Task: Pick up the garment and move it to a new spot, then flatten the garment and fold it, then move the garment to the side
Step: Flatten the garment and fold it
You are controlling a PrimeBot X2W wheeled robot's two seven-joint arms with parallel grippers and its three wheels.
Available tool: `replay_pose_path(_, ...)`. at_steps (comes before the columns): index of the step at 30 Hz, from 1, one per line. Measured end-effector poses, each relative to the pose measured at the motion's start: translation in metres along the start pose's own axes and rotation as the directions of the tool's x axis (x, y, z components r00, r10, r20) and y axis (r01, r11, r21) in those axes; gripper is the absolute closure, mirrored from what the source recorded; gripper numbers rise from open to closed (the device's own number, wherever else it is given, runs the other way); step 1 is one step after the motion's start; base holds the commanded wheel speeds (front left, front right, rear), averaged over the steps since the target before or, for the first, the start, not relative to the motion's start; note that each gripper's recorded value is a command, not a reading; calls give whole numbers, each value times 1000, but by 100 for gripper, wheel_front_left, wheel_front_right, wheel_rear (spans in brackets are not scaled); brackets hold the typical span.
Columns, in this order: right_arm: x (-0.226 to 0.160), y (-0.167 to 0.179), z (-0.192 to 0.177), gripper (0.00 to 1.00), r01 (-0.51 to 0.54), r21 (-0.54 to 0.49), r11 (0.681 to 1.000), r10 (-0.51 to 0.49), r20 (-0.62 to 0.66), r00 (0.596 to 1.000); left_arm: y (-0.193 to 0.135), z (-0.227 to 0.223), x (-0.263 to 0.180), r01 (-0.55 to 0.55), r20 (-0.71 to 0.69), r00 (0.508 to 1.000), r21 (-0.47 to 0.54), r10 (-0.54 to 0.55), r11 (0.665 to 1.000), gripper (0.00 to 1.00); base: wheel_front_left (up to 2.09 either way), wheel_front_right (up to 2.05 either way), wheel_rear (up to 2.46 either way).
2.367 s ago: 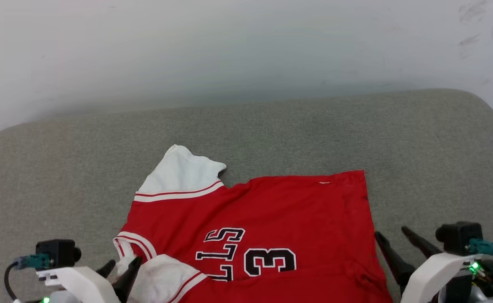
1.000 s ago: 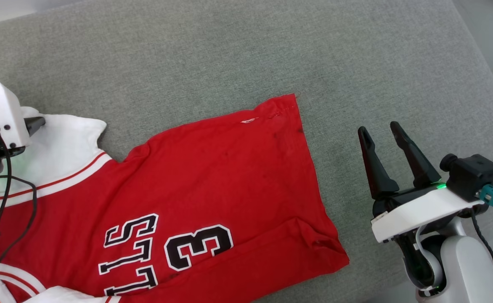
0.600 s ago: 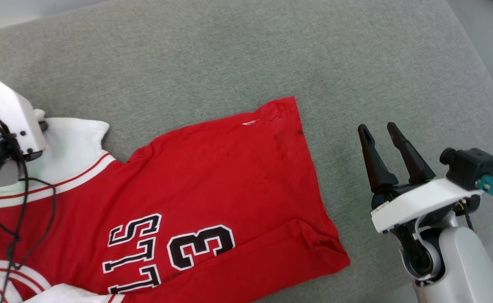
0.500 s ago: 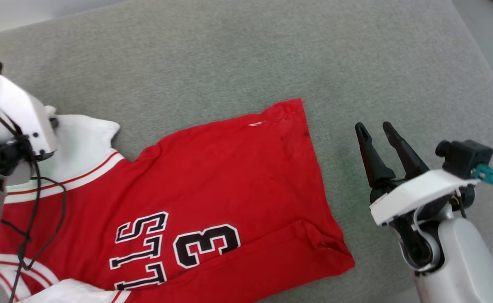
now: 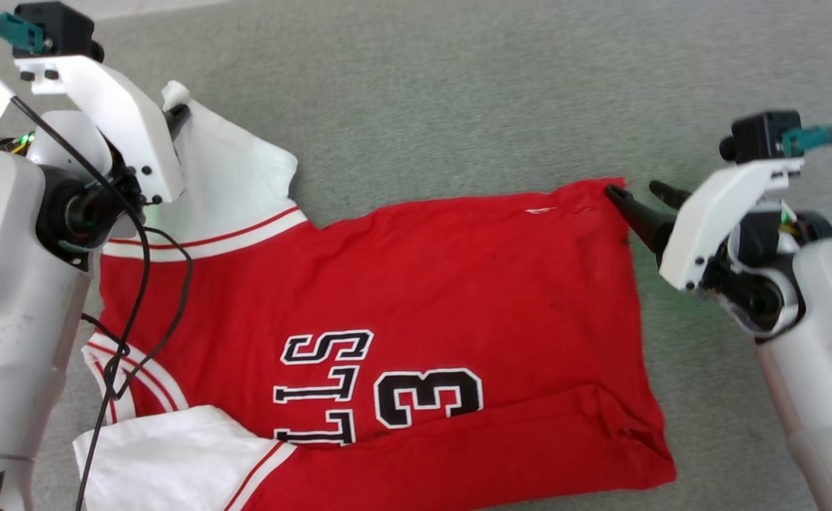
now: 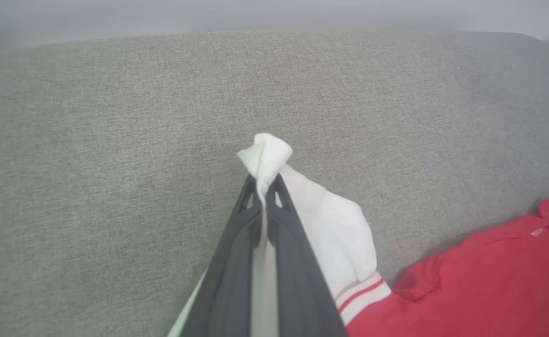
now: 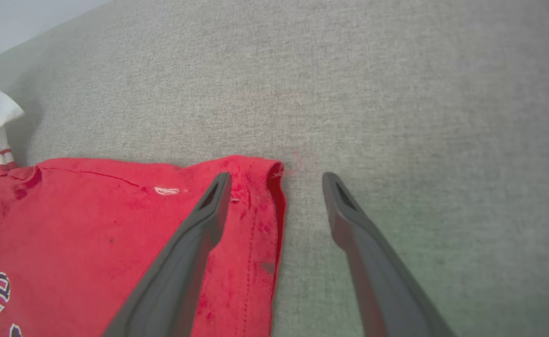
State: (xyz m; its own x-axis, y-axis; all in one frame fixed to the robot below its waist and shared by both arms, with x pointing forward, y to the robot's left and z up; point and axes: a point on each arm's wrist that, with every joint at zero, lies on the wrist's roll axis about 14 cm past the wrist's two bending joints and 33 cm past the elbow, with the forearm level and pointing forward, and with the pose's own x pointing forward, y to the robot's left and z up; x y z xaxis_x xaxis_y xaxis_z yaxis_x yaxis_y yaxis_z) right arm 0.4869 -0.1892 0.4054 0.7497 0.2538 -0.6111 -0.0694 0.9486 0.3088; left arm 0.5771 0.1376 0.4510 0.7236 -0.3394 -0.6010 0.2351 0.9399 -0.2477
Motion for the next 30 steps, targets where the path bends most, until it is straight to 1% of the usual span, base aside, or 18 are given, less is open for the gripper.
replay_pose_path(4,24,10,-5,0,-25,-51,998,19,-108,994,7,-6,5,-2,1,1000,-3,2,1000,100,0,0,0)
replay_pose_path(10,47,16,-24,0,-43,-59,997,26,-262,965,18,-13,11,-14,3,1000,-19,14,1000,100,0,0,0)
replay_pose_path(11,49,16,-26,4,-46,-61,997,27,-279,960,20,-14,12,-17,2,1000,-22,17,1000,100,0,0,0)
replay_pose_path(12,50,17,-27,56,-49,-65,997,28,-288,957,22,-15,12,-22,3,1000,-25,22,999,100,0,0,0)
replay_pose_path(13,51,17,-28,88,-51,-62,997,31,-291,956,24,-16,12,-25,3,1000,-27,26,999,100,0,0,0)
replay_pose_path(14,51,17,-28,100,-50,-62,997,30,-292,956,25,-17,12,-29,2,1000,-29,29,999,100,0,0,0)
replay_pose_path(18,49,19,-27,100,-53,-63,997,32,-293,955,28,-14,10,-36,18,999,-31,36,999,100,0,0,0)
replay_pose_path(21,46,20,-18,100,-54,-72,996,34,-254,967,29,-9,5,-42,37,998,-29,43,999,100,0,0,0)
replay_pose_path(26,35,23,14,100,-53,-103,993,40,-123,992,29,10,-12,-43,115,992,-28,46,999,100,0,0,0)
replay_pose_path(30,19,26,31,100,-54,-111,992,52,-24,998,33,19,-33,-47,202,978,-70,60,996,100,0,0,0)
